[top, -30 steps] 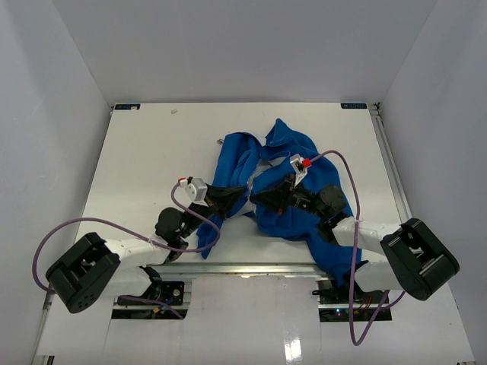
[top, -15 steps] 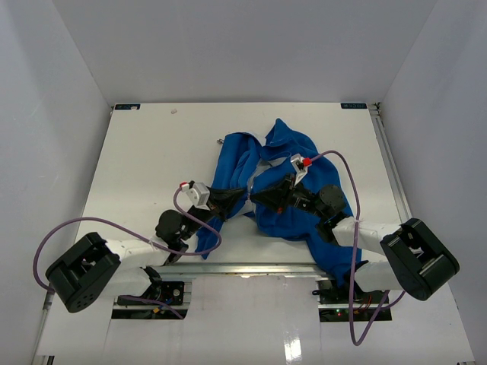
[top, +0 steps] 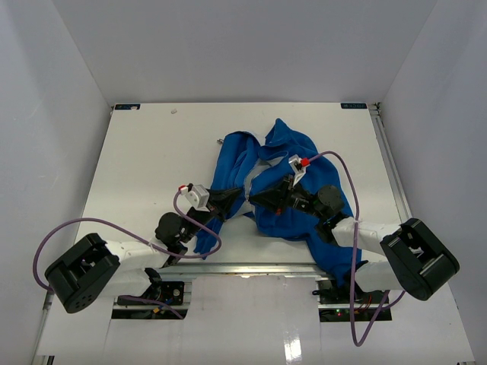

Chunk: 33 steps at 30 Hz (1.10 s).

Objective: Zip up the jacket

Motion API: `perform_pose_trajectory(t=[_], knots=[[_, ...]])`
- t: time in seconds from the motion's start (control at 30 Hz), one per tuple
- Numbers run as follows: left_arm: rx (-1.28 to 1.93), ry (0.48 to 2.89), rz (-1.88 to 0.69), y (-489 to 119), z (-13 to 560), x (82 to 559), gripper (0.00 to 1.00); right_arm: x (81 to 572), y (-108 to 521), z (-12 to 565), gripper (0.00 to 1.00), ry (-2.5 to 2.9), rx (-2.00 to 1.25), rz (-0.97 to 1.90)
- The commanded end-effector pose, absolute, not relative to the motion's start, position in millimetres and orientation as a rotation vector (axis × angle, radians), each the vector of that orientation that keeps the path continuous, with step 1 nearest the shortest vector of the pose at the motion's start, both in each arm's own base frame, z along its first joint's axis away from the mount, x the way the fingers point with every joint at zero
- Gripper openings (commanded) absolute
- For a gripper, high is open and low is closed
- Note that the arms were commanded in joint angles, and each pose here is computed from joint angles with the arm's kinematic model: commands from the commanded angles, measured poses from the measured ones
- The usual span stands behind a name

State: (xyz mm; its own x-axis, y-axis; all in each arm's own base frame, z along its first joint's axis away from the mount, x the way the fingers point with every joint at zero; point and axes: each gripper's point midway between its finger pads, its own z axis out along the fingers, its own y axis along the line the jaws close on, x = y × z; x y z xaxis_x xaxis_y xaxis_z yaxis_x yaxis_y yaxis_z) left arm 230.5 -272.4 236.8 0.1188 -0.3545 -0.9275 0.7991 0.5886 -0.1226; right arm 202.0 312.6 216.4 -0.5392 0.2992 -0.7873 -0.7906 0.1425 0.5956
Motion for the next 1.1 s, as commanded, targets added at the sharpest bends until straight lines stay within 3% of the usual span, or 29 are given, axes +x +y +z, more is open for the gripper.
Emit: perform_pose_trajectory(t=[0.0,1.07], knots=[[0.426,1.041,-0.887,-264,268,224,0.0,201,318,229,0.08,1.5,-0.502,1.565],[0.508,0.99,-0.918,-270,268,208,0.0,205,319,232,0.08,1.492,-0.471,1.567]])
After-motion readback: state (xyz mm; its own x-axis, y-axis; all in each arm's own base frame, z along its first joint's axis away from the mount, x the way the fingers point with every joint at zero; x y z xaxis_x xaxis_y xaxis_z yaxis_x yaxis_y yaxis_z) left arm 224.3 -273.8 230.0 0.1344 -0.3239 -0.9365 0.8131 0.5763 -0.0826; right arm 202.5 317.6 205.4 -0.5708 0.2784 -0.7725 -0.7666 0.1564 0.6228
